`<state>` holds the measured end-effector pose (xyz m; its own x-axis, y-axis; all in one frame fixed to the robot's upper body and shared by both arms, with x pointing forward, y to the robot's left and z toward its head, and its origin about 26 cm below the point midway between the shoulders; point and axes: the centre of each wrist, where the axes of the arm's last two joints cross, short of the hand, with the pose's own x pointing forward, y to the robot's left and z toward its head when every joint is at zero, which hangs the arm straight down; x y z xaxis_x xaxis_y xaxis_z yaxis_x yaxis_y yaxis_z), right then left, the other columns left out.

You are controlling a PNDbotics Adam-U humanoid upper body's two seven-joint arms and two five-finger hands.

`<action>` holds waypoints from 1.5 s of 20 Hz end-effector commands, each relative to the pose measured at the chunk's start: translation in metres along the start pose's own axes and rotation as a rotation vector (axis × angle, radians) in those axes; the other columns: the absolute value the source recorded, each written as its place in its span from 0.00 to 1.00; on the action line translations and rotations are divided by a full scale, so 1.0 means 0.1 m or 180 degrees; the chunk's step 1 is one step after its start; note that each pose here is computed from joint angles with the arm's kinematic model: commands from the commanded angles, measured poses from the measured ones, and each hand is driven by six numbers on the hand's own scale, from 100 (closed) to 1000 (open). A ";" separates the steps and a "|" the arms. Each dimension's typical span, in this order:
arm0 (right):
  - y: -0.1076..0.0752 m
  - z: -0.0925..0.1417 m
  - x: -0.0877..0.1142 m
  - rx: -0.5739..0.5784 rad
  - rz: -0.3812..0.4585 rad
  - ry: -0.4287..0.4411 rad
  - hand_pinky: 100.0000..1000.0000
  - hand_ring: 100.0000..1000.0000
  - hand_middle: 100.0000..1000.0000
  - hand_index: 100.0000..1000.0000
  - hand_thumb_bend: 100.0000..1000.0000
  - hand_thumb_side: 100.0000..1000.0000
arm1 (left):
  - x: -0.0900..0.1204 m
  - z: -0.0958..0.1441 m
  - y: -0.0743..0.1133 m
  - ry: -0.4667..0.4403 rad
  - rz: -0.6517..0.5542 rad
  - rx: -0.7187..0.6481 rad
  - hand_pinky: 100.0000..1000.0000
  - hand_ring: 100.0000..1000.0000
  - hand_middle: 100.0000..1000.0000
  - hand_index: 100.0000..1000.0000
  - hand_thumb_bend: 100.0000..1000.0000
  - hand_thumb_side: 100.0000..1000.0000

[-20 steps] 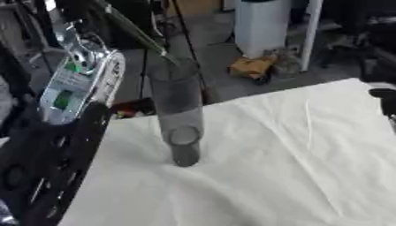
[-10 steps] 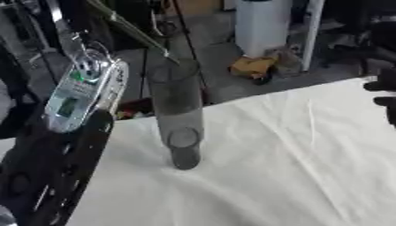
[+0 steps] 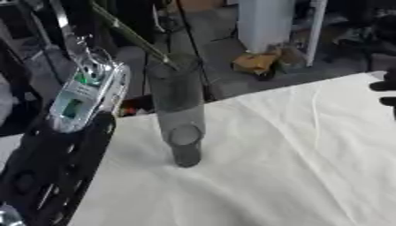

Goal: Arrange flowers into the vase.

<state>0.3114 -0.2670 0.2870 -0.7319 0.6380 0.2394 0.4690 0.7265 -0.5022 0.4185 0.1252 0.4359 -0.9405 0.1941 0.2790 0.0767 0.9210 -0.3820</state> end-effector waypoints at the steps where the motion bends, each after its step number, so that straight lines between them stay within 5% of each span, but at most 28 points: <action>1: -0.09 -0.04 0.03 -0.0048 0.0047 -0.0074 0.77 0.94 0.73 0.95 0.00 1.00 | 0.11 -0.14 0.03 -0.0102 -0.0080 0.0059 0.00 0.00 0.00 0.00 0.00 0.65; 16: -0.09 0.00 0.01 -0.0070 0.0069 0.0000 0.77 0.94 0.72 0.95 0.04 1.00 | 0.06 -0.14 0.00 0.0435 -0.0377 0.0420 0.00 0.00 0.00 0.00 0.00 0.69; 30: -0.10 0.02 -0.01 -0.0085 0.0081 0.0049 0.77 0.94 0.72 0.95 0.05 1.00 | 0.07 -0.16 0.01 0.0532 -0.0951 0.0023 0.00 0.00 0.02 0.15 0.00 0.74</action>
<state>0.3106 -0.2722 0.2818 -0.7081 0.6542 0.2656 0.4844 0.7238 -0.4914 0.4261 0.1273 0.4332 -0.8280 -0.0027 0.5607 -0.1906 0.9418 -0.2769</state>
